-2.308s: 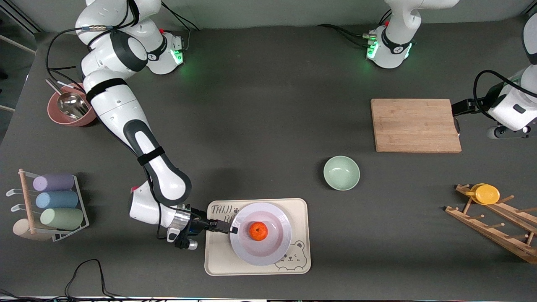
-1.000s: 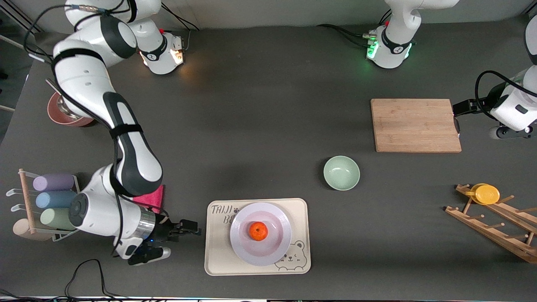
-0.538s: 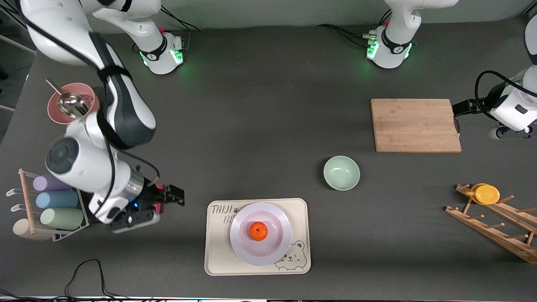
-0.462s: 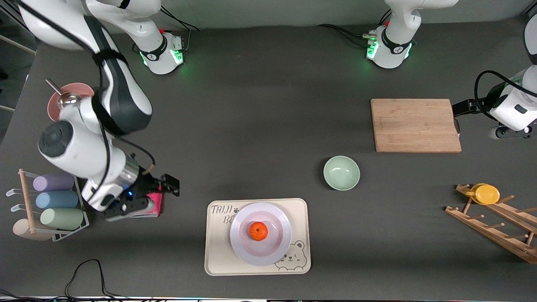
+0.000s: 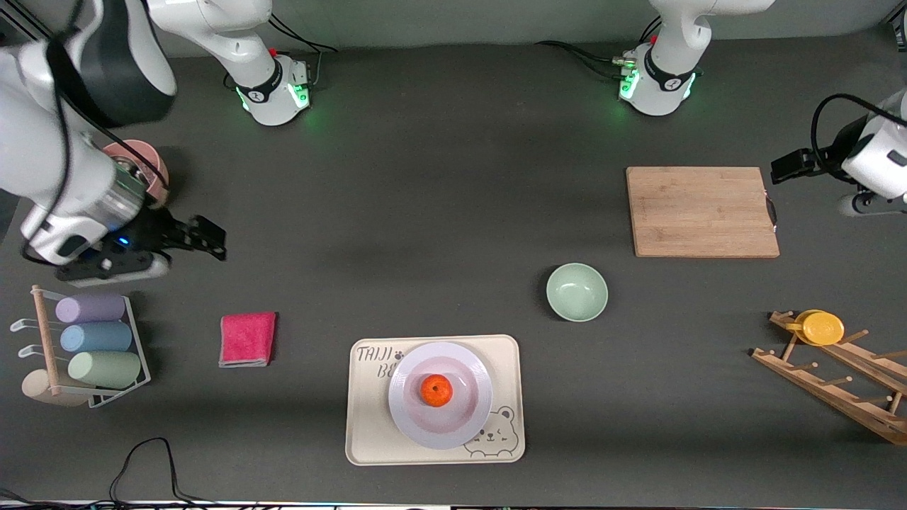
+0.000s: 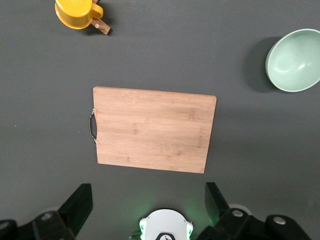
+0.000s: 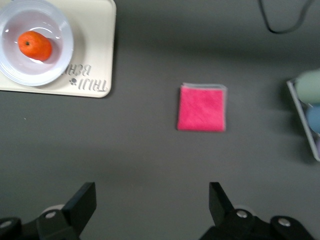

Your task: Place orange and plate with both arms

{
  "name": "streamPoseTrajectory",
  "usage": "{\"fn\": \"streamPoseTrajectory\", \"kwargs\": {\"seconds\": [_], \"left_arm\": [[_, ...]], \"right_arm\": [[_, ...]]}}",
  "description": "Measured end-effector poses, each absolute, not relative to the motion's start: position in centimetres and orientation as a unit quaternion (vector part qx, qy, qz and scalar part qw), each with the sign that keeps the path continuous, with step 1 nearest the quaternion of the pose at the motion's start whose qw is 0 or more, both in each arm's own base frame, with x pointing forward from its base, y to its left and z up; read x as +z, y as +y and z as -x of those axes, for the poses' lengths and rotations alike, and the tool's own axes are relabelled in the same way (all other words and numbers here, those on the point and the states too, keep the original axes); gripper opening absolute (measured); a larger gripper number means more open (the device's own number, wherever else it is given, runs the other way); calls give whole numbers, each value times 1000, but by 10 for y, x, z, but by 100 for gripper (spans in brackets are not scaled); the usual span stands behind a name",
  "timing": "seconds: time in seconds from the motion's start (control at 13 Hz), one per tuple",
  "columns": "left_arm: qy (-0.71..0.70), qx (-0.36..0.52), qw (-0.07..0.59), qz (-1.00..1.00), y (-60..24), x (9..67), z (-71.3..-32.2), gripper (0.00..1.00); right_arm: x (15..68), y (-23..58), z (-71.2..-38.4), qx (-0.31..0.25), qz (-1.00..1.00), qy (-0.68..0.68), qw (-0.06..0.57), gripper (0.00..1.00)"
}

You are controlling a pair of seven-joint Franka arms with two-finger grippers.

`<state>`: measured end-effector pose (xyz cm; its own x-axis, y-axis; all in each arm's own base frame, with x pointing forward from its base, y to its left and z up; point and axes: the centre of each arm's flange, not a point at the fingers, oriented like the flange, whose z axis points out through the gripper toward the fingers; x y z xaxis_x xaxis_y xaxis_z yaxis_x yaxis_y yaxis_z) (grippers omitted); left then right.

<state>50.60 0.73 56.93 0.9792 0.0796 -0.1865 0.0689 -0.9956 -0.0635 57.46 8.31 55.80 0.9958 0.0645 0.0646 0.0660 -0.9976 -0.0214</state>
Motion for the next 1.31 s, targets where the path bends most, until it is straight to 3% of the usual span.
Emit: {"fn": "streamPoseTrajectory", "kwargs": {"seconds": [0.23,1.31], "left_arm": [[-45,76,32,996,-14,581,-499,100],[-60,42,25,997,4,588,-505,100]], "right_arm": [[582,54,-558,-26,1000,-9,8,100],[567,37,-546,9,997,73,5,100]]}}
